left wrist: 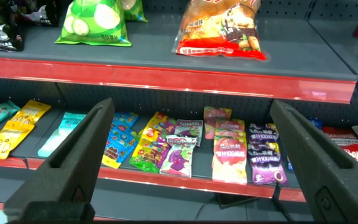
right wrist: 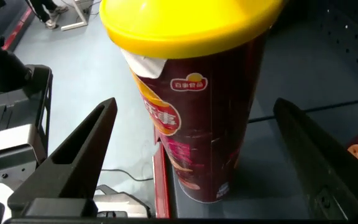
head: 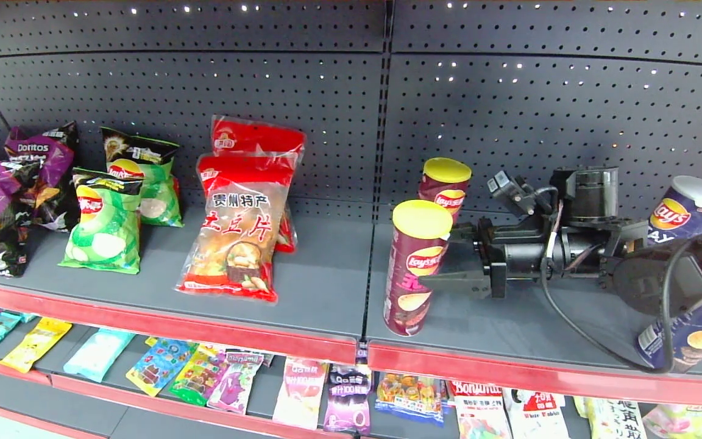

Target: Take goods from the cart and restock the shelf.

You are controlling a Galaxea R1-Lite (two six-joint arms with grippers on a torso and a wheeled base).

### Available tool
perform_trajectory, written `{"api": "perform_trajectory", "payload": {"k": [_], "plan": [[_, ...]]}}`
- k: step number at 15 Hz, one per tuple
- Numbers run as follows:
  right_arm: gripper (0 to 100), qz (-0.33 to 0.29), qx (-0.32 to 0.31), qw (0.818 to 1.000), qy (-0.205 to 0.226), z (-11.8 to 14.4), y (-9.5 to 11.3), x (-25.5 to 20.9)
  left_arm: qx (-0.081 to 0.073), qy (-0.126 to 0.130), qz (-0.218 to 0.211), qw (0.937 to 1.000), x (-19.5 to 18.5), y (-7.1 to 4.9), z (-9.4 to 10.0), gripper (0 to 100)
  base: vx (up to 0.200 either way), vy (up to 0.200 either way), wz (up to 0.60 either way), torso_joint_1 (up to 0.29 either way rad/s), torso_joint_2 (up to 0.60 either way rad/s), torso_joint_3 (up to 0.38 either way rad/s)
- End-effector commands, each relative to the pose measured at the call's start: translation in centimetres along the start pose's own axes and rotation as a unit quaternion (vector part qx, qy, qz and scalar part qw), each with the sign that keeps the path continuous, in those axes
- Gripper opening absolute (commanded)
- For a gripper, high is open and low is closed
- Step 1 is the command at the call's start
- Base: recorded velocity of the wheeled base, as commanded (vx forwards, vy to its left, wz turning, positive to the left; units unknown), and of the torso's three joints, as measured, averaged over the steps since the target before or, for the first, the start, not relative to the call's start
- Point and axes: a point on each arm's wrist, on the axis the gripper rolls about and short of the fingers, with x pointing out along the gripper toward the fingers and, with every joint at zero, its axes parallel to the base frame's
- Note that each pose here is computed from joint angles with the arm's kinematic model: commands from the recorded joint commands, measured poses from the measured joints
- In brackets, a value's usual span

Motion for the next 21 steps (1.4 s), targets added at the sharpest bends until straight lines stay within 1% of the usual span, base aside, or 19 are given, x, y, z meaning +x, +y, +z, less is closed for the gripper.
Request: {"api": "perform_trajectory", "payload": {"k": [1,7,8,13,15,17,19,21], "plan": [[100,0.005,-0.004,1.000,-0.002,0.1,-0.3,0.6,0.000,0.001,0.000,1.0000,0.0,0.0,0.0,100,0.000,0.000,0.00,0.000,0.00,0.000],[100,0.016,-0.009,1.000,-0.001,0.2,0.0,1.5,0.000,0.001,0.000,1.0000,0.0,0.0,0.0,100,0.000,0.000,0.00,0.000,0.00,0.000],[0,0.020,-0.012,1.000,-0.001,0.2,0.2,1.8,0.000,0.001,0.000,1.0000,0.0,0.0,0.0,100,0.000,0.000,0.00,0.000,0.00,0.000],[0,0.019,-0.017,1.000,-0.004,0.2,0.2,1.9,0.000,0.001,0.000,1.0000,0.0,0.0,0.0,100,0.000,0.000,0.00,0.000,0.00,0.000],[0,0.012,-0.022,1.000,-0.006,0.6,0.5,1.6,0.000,0.001,0.000,1.0000,0.0,0.0,0.0,100,0.000,0.000,0.00,0.000,0.00,0.000],[0,-0.011,-0.028,1.000,-0.006,1.2,1.1,0.9,0.000,0.001,0.000,1.0000,0.0,0.0,0.0,100,0.000,0.000,0.00,0.000,0.00,0.000],[0,-0.057,-0.035,0.998,0.000,1.9,2.5,-0.6,0.000,0.001,0.000,1.0000,0.0,0.0,0.0,100,0.000,0.000,0.00,0.000,0.00,0.000],[0,-0.085,-0.033,0.996,0.004,1.9,3.6,-2.0,0.000,0.001,0.000,1.0000,0.0,0.0,0.0,100,0.000,0.000,0.00,0.000,0.00,0.000]]}}
